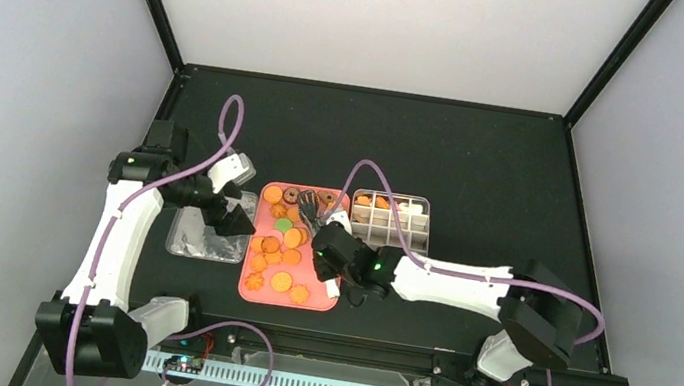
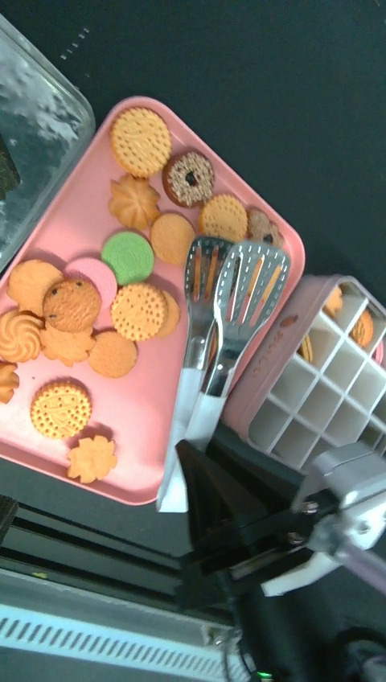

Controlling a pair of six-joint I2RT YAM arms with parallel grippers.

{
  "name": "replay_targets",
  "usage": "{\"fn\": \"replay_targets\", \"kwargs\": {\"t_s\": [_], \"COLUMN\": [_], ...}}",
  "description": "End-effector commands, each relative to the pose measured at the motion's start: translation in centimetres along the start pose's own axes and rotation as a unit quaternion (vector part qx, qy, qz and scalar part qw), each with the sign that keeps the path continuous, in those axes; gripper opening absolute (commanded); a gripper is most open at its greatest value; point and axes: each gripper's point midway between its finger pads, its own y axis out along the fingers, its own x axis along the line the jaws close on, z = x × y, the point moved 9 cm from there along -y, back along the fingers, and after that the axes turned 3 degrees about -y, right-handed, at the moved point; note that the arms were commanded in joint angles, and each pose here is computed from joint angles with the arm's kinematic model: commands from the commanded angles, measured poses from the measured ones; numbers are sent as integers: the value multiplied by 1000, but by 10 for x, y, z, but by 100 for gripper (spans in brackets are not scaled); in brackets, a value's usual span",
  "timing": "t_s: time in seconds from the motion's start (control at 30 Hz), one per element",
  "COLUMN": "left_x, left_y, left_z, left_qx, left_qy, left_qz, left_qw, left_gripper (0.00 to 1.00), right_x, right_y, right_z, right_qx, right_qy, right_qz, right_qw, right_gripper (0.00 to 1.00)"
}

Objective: Pack the cookies
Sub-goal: Pick up the clamp from the plate, then pass from the right arm to the left

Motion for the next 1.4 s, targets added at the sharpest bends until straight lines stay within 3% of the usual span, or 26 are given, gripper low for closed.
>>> {"fn": "replay_targets", "kwargs": {"t_s": [0.0, 0.27, 0.6, 0.73, 1.03, 1.37], "left_x": [-25, -50, -61, -64, -70, -70], "left_y": [-4, 5, 14, 15, 22, 29], "left_z": [-5, -6, -4, -6, 11, 22], "left_qx": [-11, 7, 28, 19, 51, 66], "left_qy": [94, 239, 425, 468, 552, 578], "left_qz": [41, 39, -28, -45, -37, -54], "left_qw": [995, 970, 904, 882, 831, 811], "left_gripper": [99, 98, 81, 71, 59, 49], "right_x": [-1, -6, -17, -7, 12, 26], "right_y": [-28, -72, -87, -86, -74, -70], "right_z": [-21, -52, -76, -81, -90, -98], "right_qx": [-54, -61, -22, 4, 61, 87], "right_qy": [3, 2, 52, 54, 52, 62], "right_qz": [-23, -150, -270, -326, -392, -460], "right_qw": [998, 987, 961, 944, 916, 881], "right_gripper": [3, 3, 4, 5, 5, 5]}}
